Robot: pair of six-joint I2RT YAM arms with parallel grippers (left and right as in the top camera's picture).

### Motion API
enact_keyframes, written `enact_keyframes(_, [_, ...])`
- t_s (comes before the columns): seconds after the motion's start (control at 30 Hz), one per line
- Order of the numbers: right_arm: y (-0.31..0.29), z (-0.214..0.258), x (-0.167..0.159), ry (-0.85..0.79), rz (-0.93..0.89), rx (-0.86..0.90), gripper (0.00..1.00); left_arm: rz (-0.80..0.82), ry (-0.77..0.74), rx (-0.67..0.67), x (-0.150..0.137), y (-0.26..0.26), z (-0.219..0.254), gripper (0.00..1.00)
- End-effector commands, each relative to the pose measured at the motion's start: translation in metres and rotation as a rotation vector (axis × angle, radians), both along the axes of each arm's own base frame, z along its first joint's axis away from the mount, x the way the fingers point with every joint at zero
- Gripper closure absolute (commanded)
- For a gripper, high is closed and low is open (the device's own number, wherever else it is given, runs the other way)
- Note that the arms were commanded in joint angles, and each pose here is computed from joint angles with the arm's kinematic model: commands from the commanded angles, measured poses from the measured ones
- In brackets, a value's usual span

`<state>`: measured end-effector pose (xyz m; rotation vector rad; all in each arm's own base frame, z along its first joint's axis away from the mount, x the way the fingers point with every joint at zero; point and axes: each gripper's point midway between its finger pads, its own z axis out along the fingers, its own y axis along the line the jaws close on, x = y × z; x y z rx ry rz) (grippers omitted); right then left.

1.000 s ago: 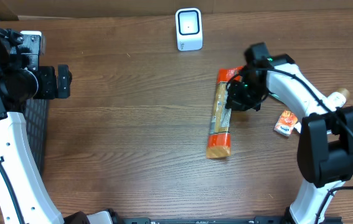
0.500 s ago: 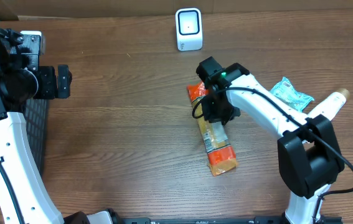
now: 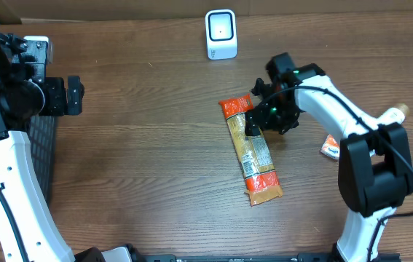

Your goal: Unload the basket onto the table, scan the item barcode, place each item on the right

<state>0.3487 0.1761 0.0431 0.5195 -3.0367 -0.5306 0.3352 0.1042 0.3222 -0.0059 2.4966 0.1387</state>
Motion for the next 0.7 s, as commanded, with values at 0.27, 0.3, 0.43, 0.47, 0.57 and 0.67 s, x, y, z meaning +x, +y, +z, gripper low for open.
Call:
enact_keyframes(0.27, [0.018,-0.053,-0.018,0.144,0.09,0.179,0.17,-0.003,0.007,0.01,0.001,0.003,-0.002,0.0])
enact_keyframes(0.3, [0.02,-0.058,-0.022,0.159,0.091,0.184,0.18,-0.003,0.007,0.01,0.001,0.003,-0.002,0.0])
enact_keyframes(0.43, [0.022,-0.08,-0.042,0.213,0.094,0.187,0.27,-0.003,0.007,0.01,0.001,0.003,-0.002,0.0])
enact_keyframes(0.47, [0.022,-0.085,-0.046,0.222,0.09,0.185,0.32,-0.003,0.006,0.01,0.001,0.003,-0.002,0.0])
enact_keyframes(0.57, [0.02,-0.093,-0.057,0.246,0.087,0.184,0.5,-0.003,0.006,0.01,0.001,0.003,-0.002,0.0])
enact_keyframes(0.67, [0.019,-0.094,-0.06,0.26,0.072,0.179,0.7,-0.003,0.006,0.01,0.001,0.003,-0.002,0.0])
